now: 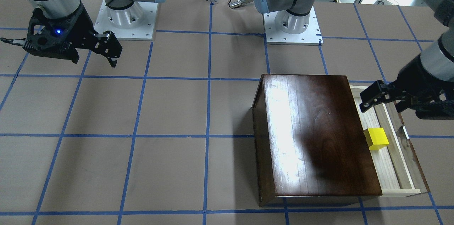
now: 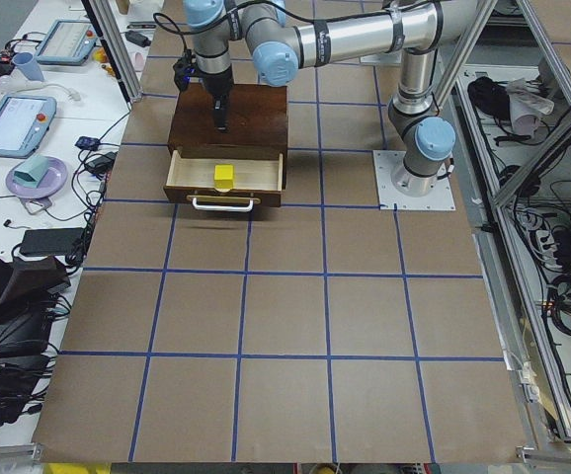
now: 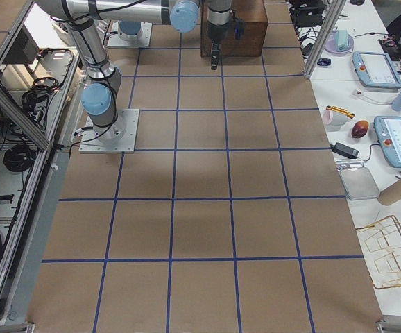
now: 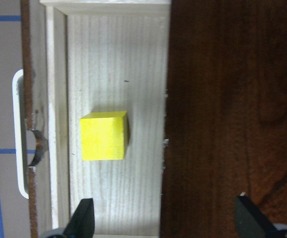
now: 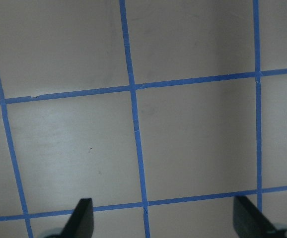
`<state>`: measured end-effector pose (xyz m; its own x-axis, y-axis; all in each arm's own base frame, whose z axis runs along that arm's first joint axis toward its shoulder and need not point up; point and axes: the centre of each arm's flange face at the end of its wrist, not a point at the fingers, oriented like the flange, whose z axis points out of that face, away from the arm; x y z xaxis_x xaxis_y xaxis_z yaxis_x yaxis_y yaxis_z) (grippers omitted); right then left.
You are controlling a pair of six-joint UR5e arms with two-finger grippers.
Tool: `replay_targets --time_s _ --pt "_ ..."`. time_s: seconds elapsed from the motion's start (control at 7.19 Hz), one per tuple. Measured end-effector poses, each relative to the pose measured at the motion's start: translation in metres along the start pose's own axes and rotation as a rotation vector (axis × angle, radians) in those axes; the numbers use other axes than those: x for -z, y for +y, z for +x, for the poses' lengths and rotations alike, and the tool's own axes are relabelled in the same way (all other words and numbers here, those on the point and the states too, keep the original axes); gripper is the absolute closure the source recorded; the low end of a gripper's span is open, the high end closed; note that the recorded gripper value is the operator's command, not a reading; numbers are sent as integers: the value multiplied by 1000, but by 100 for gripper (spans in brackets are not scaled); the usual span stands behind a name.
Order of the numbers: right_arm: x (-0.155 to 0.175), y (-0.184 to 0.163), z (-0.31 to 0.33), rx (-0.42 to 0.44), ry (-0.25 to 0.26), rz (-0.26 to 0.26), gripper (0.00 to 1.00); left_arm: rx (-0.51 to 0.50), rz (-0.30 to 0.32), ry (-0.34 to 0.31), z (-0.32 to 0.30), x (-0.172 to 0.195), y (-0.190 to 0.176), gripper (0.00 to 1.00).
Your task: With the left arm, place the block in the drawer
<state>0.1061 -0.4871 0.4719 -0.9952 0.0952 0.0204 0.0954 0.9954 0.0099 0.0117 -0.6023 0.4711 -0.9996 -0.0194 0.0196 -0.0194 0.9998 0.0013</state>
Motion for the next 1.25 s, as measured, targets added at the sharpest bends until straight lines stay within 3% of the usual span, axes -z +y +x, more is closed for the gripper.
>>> replay_targets --time_s 0.56,1.25 --pt "0 0 0 0 -1 1 0 -21 -41 -9 111 -17 30 0" --pt "0 0 0 0 0 1 0 -52 -71 -34 131 -33 74 0"
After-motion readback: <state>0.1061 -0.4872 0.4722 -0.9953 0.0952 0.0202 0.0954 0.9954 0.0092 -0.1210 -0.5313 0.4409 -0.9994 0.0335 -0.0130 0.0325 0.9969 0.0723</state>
